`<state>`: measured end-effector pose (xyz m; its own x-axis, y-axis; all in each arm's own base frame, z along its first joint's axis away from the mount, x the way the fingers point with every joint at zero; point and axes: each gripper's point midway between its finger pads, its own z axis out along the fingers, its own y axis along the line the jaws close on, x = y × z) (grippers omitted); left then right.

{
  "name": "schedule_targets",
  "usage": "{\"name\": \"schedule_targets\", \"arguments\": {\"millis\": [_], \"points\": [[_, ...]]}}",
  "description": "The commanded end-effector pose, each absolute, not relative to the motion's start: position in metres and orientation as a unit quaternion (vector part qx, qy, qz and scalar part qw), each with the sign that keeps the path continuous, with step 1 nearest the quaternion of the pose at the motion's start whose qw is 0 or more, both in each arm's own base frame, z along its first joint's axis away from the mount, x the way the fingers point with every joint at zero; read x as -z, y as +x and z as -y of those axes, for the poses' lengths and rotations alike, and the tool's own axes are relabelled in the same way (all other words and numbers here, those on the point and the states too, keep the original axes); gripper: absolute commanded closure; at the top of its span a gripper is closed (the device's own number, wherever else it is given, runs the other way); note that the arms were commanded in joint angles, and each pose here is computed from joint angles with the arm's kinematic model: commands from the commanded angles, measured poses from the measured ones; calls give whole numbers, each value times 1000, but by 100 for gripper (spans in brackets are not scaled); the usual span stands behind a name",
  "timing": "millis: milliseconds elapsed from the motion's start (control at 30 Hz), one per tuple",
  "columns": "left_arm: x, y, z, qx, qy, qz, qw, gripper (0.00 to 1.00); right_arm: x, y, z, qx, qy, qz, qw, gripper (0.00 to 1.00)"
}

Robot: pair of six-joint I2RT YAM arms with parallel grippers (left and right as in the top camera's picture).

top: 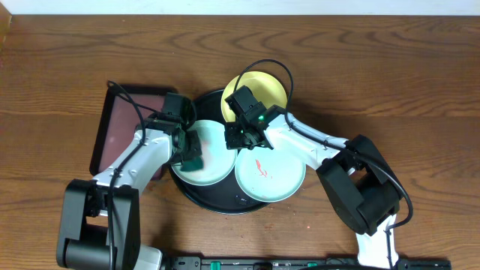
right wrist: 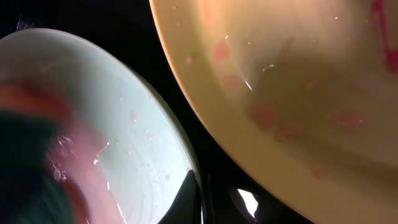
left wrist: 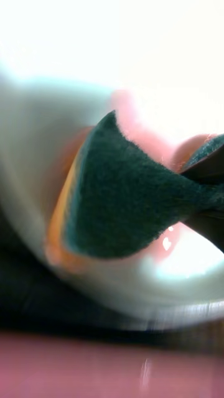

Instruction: Clean dirty plates on tray and stack at the side

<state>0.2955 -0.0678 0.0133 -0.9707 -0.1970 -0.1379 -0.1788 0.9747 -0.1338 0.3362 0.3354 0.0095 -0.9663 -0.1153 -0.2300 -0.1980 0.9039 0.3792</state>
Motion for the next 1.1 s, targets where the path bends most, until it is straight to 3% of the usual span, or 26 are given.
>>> {"name": "schedule_targets", "arguments": {"millis": [0, 167, 433, 800, 1067], "points": [[-21, 270, 127, 212, -13, -977, 19, 92, -9, 339, -340, -214, -80, -969, 97, 99], [-22, 296, 122, 198, -15, -977, 73, 93, -9, 339, -340, -213, -79, -969, 97, 99], [-32, 355, 60, 30, -114, -972, 203, 93, -9, 339, -340, -213, -79, -969, 97, 99], [-155, 371, 6, 10, -189, -961, 201, 92, -16, 341, -344, -220, -93, -966, 101, 99], [-162, 357, -66, -12, -280, -940, 192, 93, -84, 356, -342, -188, -200, -947, 166, 99]]}}
